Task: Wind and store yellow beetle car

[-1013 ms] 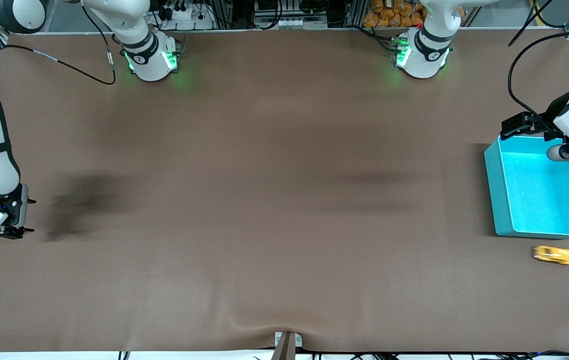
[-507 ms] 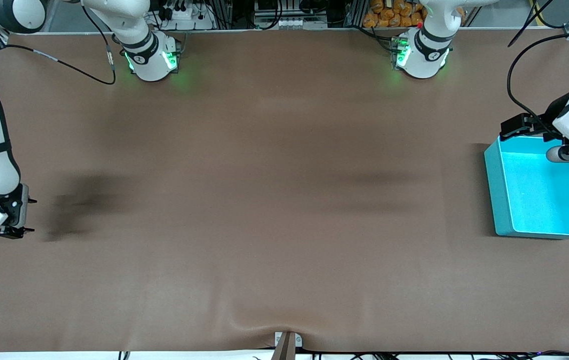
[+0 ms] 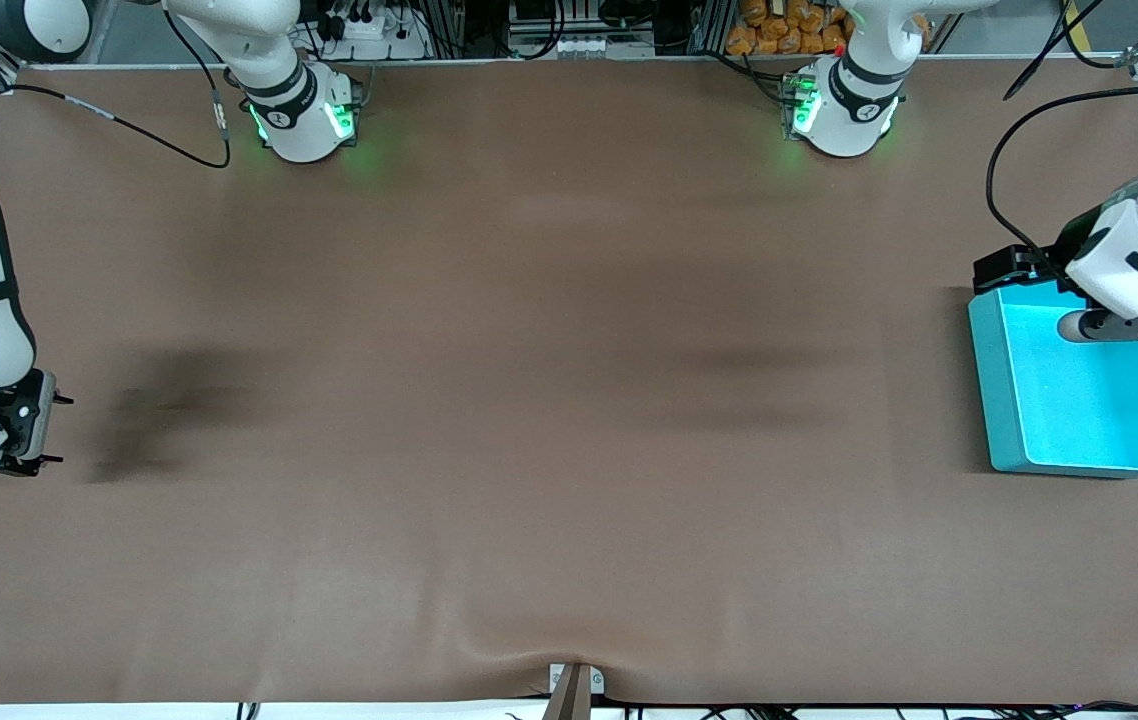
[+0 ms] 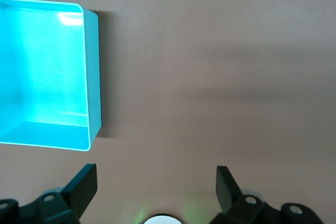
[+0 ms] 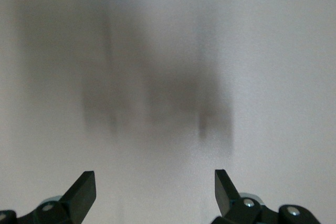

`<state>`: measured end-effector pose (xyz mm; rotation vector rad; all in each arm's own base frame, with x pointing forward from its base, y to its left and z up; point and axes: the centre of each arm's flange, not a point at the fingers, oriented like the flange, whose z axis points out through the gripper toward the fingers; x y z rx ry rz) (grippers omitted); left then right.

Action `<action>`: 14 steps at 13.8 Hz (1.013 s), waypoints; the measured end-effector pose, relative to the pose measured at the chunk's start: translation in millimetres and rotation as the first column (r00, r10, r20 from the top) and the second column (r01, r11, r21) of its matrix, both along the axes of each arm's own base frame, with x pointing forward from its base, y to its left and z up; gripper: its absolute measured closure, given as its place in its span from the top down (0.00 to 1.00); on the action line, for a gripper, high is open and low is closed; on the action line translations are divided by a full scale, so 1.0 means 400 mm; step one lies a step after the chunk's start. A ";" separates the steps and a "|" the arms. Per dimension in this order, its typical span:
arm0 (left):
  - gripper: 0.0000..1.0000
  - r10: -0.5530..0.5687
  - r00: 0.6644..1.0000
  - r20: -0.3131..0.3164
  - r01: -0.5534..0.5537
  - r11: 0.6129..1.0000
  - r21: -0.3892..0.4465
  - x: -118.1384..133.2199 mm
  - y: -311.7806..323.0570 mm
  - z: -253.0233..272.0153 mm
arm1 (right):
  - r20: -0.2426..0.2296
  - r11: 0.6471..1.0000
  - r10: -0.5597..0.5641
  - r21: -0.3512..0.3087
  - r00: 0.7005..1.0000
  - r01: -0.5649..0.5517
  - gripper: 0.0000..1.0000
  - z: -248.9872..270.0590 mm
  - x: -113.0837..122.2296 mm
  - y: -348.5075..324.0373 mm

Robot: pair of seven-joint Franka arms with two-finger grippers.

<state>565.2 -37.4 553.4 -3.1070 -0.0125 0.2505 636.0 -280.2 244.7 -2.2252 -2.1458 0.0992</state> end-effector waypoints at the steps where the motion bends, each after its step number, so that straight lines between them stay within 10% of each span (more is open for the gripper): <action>1: 1.00 -0.002 1.000 0.002 0.002 1.000 0.000 0.000 -0.006 0.001 | 0.002 0.999 -0.033 -0.004 0.999 0.033 1.00 0.021 0.003 0.009; 14: 1.00 -0.004 1.000 0.022 0.004 1.000 -0.001 0.004 -0.011 0.011 | 0.038 0.896 -0.445 0.017 0.895 0.444 1.00 0.264 0.011 0.112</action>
